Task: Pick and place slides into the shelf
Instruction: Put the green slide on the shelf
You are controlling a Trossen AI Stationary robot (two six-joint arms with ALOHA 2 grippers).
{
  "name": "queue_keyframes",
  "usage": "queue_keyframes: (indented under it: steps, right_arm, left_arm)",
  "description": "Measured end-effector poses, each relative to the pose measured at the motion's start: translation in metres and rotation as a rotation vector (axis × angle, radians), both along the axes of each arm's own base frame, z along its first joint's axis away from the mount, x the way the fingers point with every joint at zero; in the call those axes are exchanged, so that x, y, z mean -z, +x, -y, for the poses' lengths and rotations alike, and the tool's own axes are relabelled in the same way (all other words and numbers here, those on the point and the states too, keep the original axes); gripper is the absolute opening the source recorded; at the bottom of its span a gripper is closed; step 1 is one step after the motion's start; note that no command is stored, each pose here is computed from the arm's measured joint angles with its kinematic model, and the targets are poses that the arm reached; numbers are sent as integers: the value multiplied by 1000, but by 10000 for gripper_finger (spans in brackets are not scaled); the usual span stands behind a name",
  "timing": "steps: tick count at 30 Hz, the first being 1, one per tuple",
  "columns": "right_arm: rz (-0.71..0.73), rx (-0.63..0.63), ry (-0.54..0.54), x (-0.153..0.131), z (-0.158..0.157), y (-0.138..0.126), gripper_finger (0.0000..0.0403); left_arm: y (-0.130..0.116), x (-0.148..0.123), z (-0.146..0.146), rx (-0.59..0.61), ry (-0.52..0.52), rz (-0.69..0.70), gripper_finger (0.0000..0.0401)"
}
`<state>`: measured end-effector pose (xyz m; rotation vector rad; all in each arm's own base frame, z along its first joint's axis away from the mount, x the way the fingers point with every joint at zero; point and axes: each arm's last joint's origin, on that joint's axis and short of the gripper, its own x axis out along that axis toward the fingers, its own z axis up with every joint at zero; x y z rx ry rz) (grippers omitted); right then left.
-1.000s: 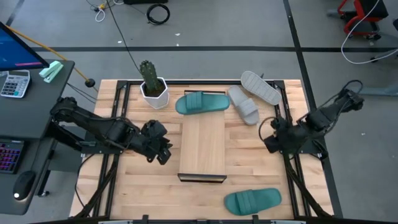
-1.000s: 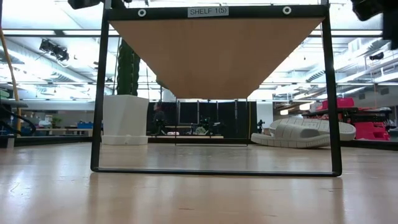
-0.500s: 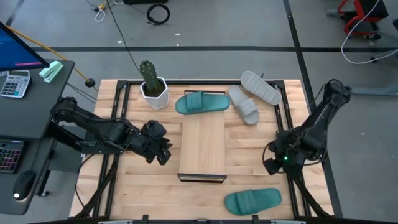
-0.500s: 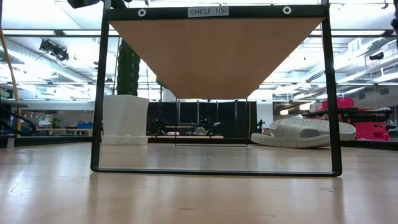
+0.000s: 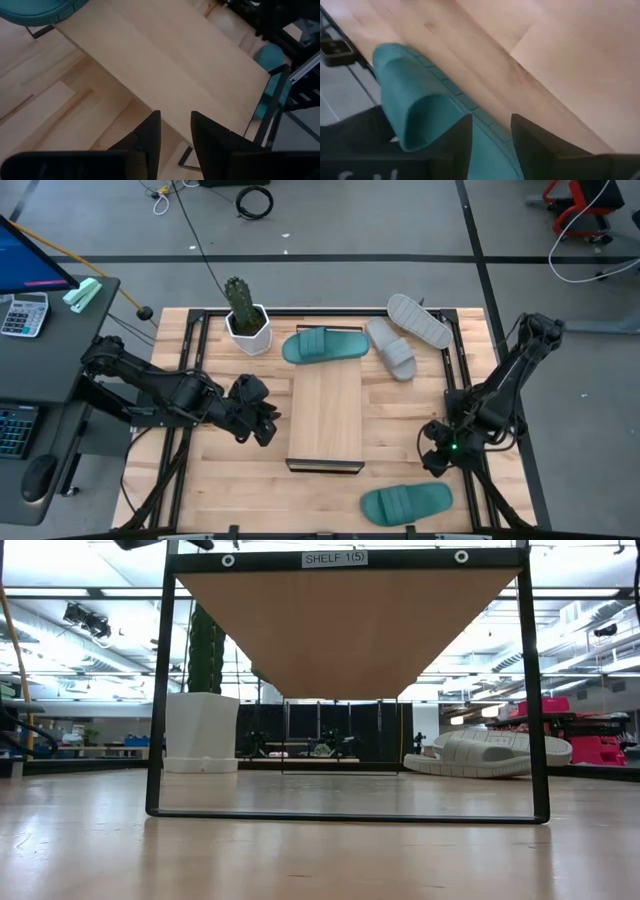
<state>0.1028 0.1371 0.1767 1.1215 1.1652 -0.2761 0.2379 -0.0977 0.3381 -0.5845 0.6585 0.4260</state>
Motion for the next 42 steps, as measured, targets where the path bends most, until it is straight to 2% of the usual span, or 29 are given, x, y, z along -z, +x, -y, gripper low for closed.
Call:
queue_keyframes:
  steps: [7,15,23,31,36,42]
  right_arm:
    - [49,-111,12,6,-14,9,157]
    - [16,-187,-7,20,-24,14,172]
    - [21,-343,-5,21,-27,13,172]
    - [-6,-383,-58,25,-25,11,174]
    - [40,-430,-52,28,-31,16,196]
    - [-1,-462,-114,42,-34,18,227]
  left_arm:
    - [0,0,0,0,-3,6,112]
    - [1,-1,0,-5,-9,9,110]
    - [1,0,0,-5,-9,9,110]
    - [1,0,0,-5,-8,9,110]
    - [1,0,0,-5,-9,9,112]
    - [1,0,0,-6,-9,8,110]
